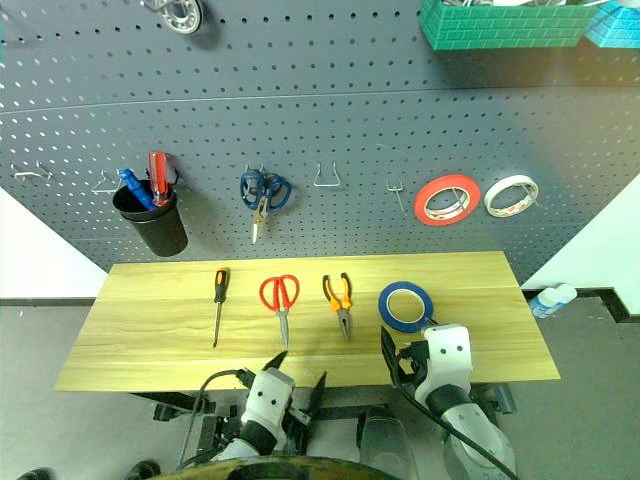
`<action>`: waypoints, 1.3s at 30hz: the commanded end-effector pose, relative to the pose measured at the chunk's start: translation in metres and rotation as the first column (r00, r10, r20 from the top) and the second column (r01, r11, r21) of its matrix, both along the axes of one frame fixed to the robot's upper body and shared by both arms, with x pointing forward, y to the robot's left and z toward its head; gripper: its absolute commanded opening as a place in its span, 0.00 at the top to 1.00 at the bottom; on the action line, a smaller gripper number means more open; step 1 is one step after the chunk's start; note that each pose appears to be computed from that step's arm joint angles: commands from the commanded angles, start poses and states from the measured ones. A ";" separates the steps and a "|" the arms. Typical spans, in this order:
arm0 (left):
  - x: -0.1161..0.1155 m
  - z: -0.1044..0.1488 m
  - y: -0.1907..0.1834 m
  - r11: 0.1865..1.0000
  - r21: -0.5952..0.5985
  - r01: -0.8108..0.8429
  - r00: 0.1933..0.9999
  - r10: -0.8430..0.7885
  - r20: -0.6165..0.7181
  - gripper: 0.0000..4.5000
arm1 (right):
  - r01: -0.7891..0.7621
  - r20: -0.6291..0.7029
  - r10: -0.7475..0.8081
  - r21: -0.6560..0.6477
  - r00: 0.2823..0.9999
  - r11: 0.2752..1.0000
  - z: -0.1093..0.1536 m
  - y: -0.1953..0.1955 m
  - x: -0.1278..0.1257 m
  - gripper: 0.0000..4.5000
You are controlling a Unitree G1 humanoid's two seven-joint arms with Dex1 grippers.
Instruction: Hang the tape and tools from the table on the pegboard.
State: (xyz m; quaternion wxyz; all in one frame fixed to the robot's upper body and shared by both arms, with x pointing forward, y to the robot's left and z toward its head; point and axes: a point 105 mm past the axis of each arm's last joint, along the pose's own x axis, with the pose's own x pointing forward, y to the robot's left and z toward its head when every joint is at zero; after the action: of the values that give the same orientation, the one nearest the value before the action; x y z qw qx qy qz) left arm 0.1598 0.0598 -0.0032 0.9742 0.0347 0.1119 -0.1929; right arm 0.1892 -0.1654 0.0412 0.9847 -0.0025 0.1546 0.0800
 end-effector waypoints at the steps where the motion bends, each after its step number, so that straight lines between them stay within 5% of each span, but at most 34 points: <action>1: 0.063 0.066 0.133 0.993 0.015 -0.118 0.973 0.112 0.204 0.02 | -0.005 0.034 0.005 0.003 0.999 1.000 0.008 0.002 0.003 0.00; 5: 0.076 0.085 0.173 0.981 0.035 -0.191 0.952 0.177 0.250 0.02 | -0.009 0.035 0.009 0.005 0.999 1.000 0.008 0.003 0.004 0.00; 15: 0.063 0.078 0.141 0.965 -0.234 0.118 0.991 -0.101 0.084 0.02 | -0.008 0.040 0.008 0.008 0.999 1.000 0.009 0.003 0.005 0.00; 21: 0.047 0.074 0.136 0.947 -0.227 0.226 0.974 -0.227 0.024 0.02 | -0.011 0.042 0.011 0.008 0.999 1.000 0.010 0.004 0.004 0.00; 32: 0.039 0.083 0.146 0.964 -0.179 0.199 0.980 -0.197 0.031 0.02 | -0.038 0.035 0.039 -0.005 0.999 0.999 0.030 0.009 -0.020 0.00; 36: 0.037 0.082 0.147 0.969 -0.161 0.187 0.982 -0.184 0.033 0.02 | -0.044 0.022 0.044 -0.015 0.999 0.999 0.006 -0.001 0.047 0.00; 39: 0.038 0.083 0.145 0.971 -0.151 0.187 0.982 -0.183 0.037 0.02 | -0.064 0.012 0.064 -0.019 0.998 0.998 -0.001 -0.004 0.055 0.00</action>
State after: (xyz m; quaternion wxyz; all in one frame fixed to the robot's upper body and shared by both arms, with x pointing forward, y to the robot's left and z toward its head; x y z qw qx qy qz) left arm 0.1976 0.2049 0.0739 0.9509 -0.0417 0.0931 -0.2923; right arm 0.2470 -0.1662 0.0485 0.9849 -0.0200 0.1353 0.1058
